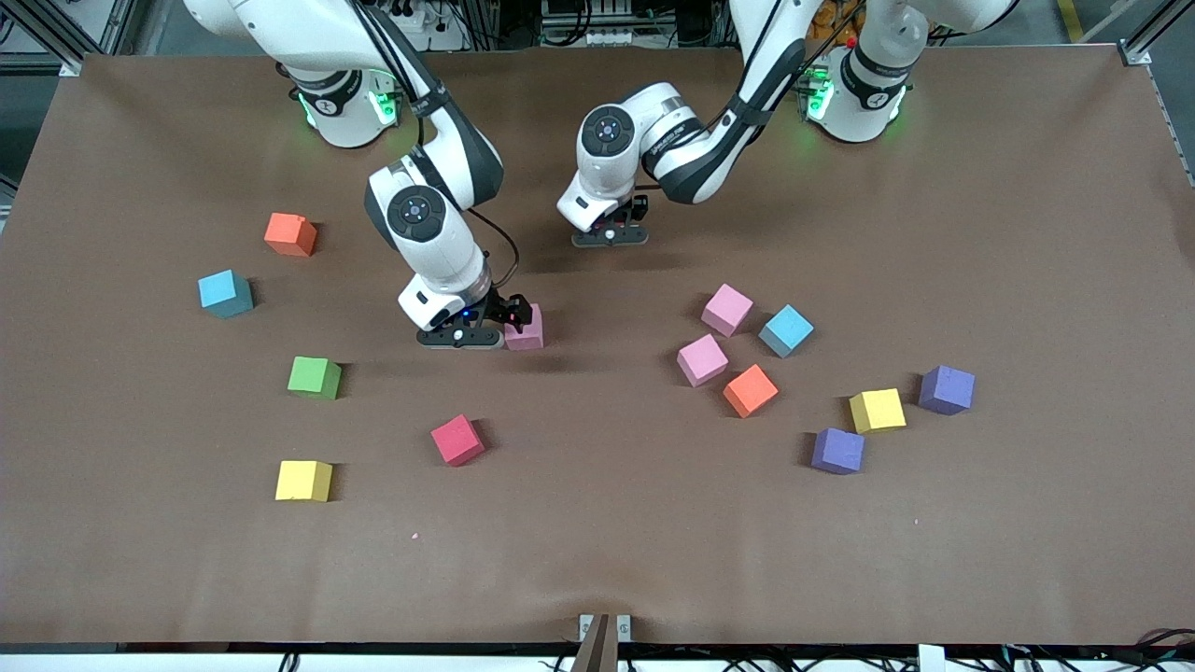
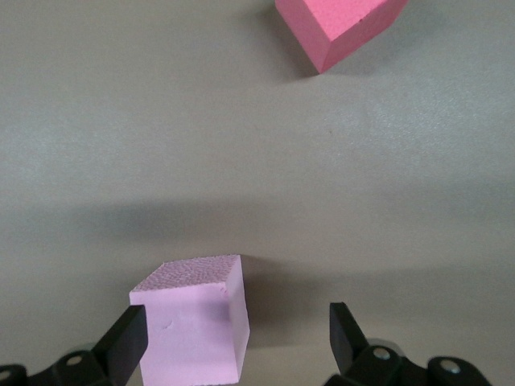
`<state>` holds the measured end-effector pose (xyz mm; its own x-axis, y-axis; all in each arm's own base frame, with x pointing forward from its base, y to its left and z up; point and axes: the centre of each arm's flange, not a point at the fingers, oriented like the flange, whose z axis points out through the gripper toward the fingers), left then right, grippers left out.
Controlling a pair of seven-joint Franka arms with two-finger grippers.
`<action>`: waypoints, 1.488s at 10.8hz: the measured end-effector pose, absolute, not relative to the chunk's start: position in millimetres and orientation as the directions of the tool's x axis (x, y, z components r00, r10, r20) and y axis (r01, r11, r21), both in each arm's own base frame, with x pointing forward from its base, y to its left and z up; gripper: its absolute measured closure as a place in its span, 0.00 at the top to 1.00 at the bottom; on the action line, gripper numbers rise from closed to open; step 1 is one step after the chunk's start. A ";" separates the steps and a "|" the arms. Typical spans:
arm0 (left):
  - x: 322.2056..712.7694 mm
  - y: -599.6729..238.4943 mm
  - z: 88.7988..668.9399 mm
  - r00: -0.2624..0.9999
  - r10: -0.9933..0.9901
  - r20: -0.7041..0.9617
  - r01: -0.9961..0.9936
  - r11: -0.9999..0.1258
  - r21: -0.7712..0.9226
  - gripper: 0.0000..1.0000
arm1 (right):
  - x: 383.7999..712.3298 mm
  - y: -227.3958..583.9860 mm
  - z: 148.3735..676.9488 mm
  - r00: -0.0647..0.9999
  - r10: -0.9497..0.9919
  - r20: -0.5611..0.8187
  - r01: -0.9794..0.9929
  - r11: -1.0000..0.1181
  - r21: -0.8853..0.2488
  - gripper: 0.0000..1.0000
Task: Arrange 11 blocks into digit 3
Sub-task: 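Set the red cube down with the left gripper while the right gripper lifts pink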
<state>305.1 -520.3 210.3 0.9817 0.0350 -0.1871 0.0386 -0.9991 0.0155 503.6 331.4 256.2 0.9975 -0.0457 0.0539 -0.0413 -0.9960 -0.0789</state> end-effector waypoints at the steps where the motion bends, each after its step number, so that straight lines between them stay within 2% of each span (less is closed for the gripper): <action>1: 306.5 -520.7 211.0 0.982 0.032 -0.187 0.036 -0.999 0.015 0.60 | 502.2 333.4 251.6 0.998 -0.042 0.054 -0.038 -0.996 -0.080 1.00; 6: 296.3 -524.5 199.8 0.979 0.011 -0.201 0.011 -1.000 -0.001 0.60 | 488.5 355.4 220.7 0.998 -0.002 0.066 0.004 -0.996 -0.087 1.00; 14: 298.8 -529.3 193.5 0.981 -0.018 -0.194 -0.019 -1.000 -0.002 0.62 | 496.3 367.0 234.3 0.999 0.009 0.039 0.012 -0.997 -0.072 1.00; 16: 300.2 -530.5 193.7 0.982 -0.016 -0.188 -0.017 -1.000 -0.003 0.80 | 493.5 367.8 225.0 1.000 0.015 0.027 0.016 -0.998 -0.064 1.00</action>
